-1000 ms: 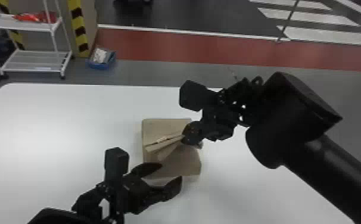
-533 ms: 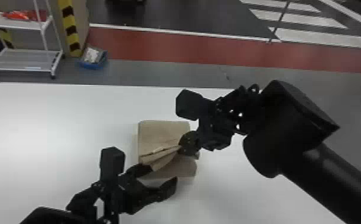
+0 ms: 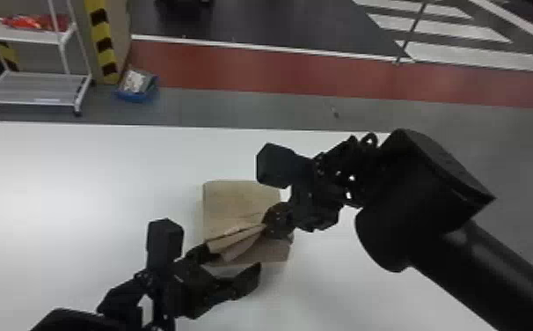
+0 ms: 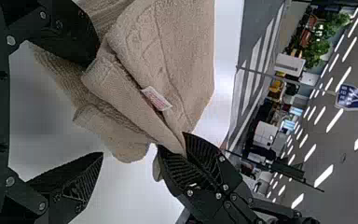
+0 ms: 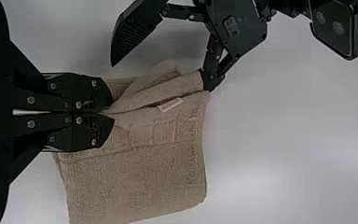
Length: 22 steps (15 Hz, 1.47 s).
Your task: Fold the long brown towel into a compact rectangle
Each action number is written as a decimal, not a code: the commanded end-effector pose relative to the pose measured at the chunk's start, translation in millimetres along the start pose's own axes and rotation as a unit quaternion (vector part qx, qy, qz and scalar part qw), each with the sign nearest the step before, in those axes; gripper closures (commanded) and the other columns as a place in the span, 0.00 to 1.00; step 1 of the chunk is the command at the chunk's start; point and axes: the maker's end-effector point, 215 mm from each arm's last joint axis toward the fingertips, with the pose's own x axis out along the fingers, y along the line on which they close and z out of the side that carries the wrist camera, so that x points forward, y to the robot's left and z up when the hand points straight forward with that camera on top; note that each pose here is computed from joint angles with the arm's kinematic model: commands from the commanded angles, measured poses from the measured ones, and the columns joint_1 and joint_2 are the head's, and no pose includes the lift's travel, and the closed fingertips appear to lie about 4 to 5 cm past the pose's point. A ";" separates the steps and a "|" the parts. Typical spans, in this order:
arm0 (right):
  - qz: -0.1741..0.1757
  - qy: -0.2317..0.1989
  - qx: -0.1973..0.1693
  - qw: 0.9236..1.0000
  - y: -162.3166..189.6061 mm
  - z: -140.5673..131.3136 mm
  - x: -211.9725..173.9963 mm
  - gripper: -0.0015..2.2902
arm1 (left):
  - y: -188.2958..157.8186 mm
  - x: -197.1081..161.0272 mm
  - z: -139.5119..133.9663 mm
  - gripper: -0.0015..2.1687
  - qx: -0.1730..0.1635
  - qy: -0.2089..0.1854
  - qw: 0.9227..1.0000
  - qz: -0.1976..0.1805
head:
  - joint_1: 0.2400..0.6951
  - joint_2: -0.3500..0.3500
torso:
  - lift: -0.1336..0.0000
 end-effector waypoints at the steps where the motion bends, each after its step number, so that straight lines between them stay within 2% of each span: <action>1: 0.004 0.004 -0.002 1.000 5.7 -1.0 6.0 0.70 | -1.5 0.3 -0.7 0.13 -0.002 0.000 1.000 -0.001 | 1.00 0.21 | 0.10; 3: 0.006 0.007 0.002 1.000 6.7 -4.1 7.9 0.69 | -2.5 -0.1 -1.8 0.13 -0.002 0.000 1.000 -0.002 | 1.00 0.21 | 0.10; 4: 0.003 0.011 0.003 1.000 7.0 -7.1 10.1 0.65 | -3.9 0.0 -2.8 0.13 -0.003 0.001 1.000 -0.004 | 1.00 0.21 | 0.10; 5: 0.004 0.013 0.009 1.000 6.7 -8.6 11.2 0.56 | -4.0 -0.1 -2.0 0.13 -0.002 0.000 1.000 -0.004 | 1.00 0.21 | 0.10; 9: 0.002 0.017 0.036 0.999 7.2 -15.4 9.7 0.34 | -4.8 -0.4 -1.4 0.13 -0.002 0.000 1.000 -0.004 | 1.00 0.19 | 0.10; 14: -0.004 0.007 0.045 0.999 4.0 -13.4 -0.7 0.34 | -5.9 -1.1 -3.3 0.13 -0.006 0.005 1.000 -0.005 | 1.00 0.19 | 0.10; 18: -0.001 -0.023 0.084 0.996 4.0 -10.1 -15.1 0.34 | -6.4 -1.6 -3.8 0.13 -0.005 0.005 1.000 -0.005 | 1.00 0.18 | 0.10; 22: 0.009 -0.031 0.100 0.994 13.3 -11.7 -17.3 0.25 | -7.9 -2.4 -7.4 0.13 -0.008 0.007 1.000 -0.006 | 1.00 0.17 | 0.10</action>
